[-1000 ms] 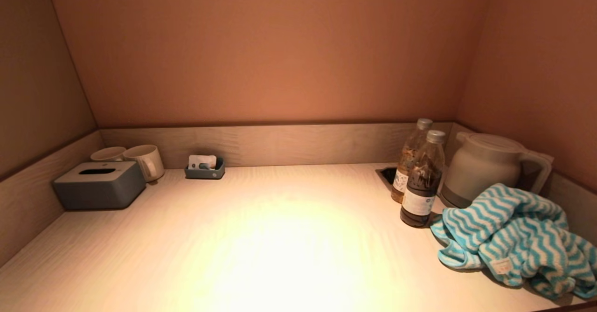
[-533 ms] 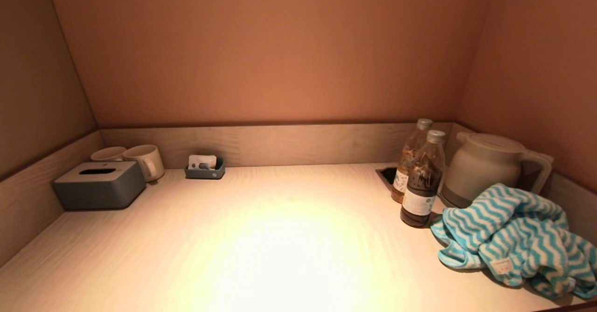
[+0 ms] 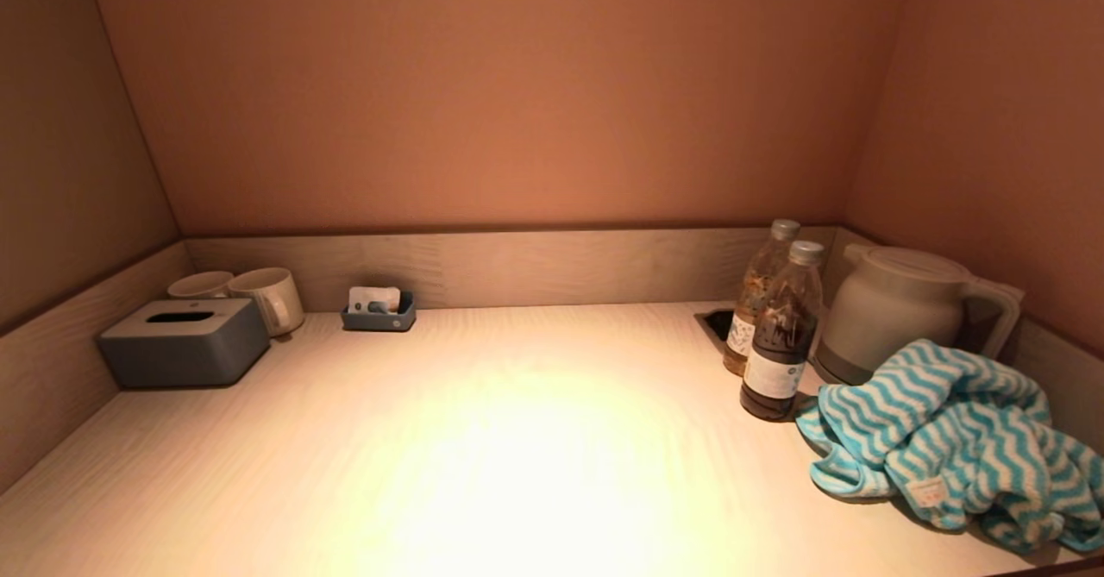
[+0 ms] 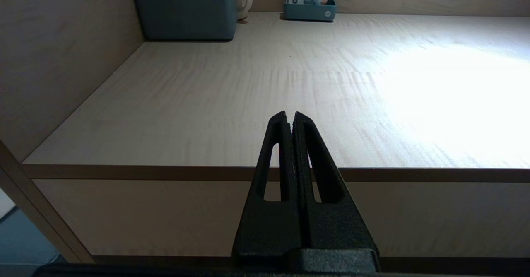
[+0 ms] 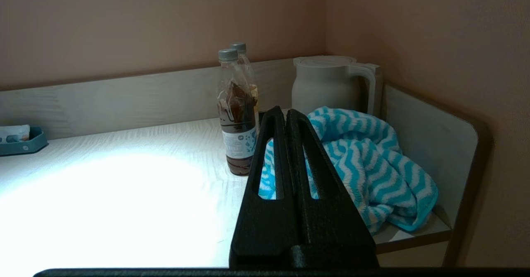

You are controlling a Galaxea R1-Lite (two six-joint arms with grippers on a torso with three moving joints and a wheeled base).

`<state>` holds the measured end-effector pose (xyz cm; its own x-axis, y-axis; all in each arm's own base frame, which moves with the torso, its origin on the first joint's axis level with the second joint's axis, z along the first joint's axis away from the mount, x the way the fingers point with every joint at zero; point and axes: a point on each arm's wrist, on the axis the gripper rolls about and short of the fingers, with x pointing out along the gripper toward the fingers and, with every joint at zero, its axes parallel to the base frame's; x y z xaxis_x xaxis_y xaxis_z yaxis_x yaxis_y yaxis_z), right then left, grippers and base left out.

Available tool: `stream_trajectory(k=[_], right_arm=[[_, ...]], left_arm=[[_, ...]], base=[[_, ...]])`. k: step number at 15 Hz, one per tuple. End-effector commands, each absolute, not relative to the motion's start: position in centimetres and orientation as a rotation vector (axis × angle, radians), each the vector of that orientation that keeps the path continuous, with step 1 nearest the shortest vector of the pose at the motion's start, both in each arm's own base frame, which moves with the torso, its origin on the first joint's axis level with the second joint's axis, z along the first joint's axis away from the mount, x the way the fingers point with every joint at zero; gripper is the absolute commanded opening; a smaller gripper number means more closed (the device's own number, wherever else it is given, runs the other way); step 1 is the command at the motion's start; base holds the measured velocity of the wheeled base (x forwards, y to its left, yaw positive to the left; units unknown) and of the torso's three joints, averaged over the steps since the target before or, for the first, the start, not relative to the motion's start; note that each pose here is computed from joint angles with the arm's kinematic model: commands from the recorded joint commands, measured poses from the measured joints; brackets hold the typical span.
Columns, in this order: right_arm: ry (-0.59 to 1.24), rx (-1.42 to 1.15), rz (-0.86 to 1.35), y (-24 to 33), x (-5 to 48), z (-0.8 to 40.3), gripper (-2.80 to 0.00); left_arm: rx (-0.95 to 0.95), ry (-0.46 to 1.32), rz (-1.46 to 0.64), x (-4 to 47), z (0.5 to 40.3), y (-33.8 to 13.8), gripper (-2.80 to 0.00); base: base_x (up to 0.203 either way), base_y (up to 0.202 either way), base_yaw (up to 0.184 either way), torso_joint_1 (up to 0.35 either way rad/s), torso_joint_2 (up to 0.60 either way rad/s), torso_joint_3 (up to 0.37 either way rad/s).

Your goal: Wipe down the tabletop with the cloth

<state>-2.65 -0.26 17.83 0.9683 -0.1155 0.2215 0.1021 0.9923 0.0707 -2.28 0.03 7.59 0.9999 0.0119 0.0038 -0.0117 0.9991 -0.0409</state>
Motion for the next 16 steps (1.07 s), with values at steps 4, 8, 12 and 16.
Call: stream_trajectory(k=[4, 8, 12, 16], right_arm=[[-0.228, 0.054, -0.11, -0.3, -2.9, 16.4, -2.8], [-0.266, 0.051, -0.105, -0.3, -3.7, 15.1, -2.8], [-0.278, 0.048, -0.105, -0.3, -3.9, 13.2, -2.8], [-0.24, 0.031, -0.107, -0.3, -3.5, 11.9, -2.8]], left_arm=[[-0.041, -0.005, 0.012, -2.3, 7.6, 0.0, -2.8], [-0.041, -0.005, 0.012, -2.3, 7.6, 0.0, -2.8], [-0.041, -0.005, 0.012, -2.3, 7.6, 0.0, -2.8], [-0.041, -0.005, 0.012, -2.3, 7.6, 0.0, -2.8]], base=[[0.0, 0.0, 0.0, 0.0, 0.0, 0.0], [0.0, 0.0, 0.0, 0.0, 0.0, 0.0], [0.0, 0.0, 0.0, 0.0, 0.0, 0.0], [0.0, 0.0, 0.0, 0.0, 0.0, 0.0]])
